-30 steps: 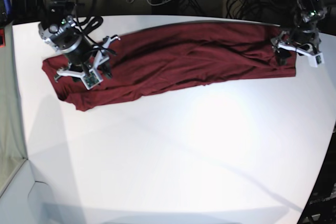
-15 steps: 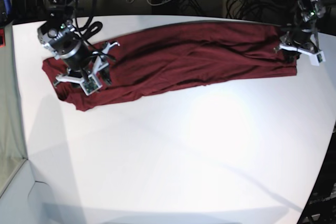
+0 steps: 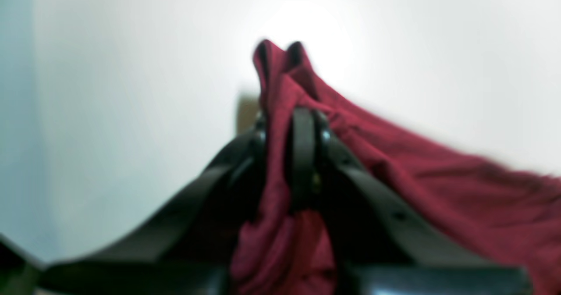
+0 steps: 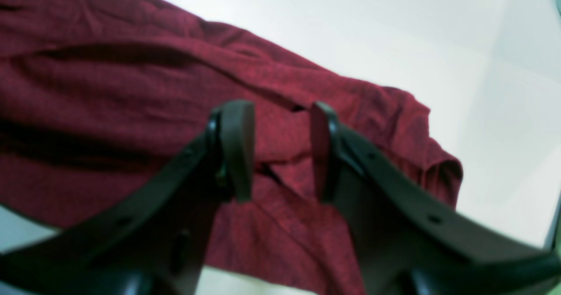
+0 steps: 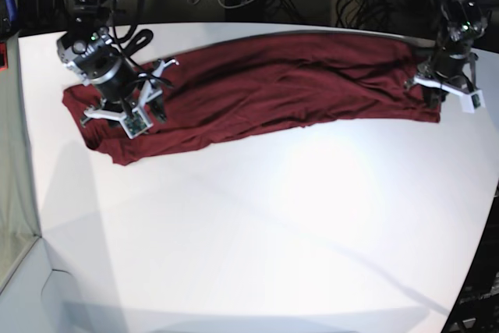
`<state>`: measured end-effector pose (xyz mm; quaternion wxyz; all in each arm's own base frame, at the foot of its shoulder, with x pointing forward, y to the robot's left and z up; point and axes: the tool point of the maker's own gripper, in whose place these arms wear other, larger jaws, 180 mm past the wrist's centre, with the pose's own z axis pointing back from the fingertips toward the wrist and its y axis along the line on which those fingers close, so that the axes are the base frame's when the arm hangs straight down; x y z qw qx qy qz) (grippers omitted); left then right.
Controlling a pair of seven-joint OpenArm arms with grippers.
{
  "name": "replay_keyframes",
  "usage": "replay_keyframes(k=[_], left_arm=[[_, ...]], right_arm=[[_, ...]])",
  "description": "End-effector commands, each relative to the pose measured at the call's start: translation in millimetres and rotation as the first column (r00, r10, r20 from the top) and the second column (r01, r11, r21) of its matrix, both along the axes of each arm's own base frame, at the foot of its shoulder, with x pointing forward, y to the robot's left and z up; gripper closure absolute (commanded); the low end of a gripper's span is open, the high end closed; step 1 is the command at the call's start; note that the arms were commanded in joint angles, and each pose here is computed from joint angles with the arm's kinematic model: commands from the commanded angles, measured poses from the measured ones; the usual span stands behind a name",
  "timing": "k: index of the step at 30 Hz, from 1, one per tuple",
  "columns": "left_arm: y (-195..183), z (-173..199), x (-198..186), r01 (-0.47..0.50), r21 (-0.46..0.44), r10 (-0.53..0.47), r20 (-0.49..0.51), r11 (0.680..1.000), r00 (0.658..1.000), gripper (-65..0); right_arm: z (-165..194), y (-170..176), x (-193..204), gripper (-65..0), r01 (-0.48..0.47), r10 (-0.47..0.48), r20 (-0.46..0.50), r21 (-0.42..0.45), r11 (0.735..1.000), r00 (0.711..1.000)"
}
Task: Layout the t-shirt on the table in an organized manner, then fold the t-shirt properly
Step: 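Lift the shirt end with the left gripper and move it toward the right gripper, then lay the held end onto the shirt beside the right gripper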
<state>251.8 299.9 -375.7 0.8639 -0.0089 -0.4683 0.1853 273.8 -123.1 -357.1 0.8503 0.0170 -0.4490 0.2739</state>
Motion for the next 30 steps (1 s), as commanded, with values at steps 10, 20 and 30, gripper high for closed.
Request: replay_keyframes(k=[10,20,30], left_arm=[[-53.5,47.0,11.8,0.068,-0.015,-0.066,0.093,0.998,0.993,0.0],[-190.7,30.4,27.2,0.367,0.111,-0.368,-0.011,0.924,0.930,0.0],[-294.3,38.8,26.8,0.504,0.147,-0.512,0.019,0.851,0.859,0.0]], right_arm=[[11.0,1.4,5.4,-22.7,-0.001,0.000,0.044,0.017,1.000,0.999],[11.5,1.5,5.5,-22.7,-0.001,0.000,0.045,0.017,1.000,0.999],[11.6,1.5,5.1,-22.7,-0.001,0.001,0.045,0.016,1.000,0.999]])
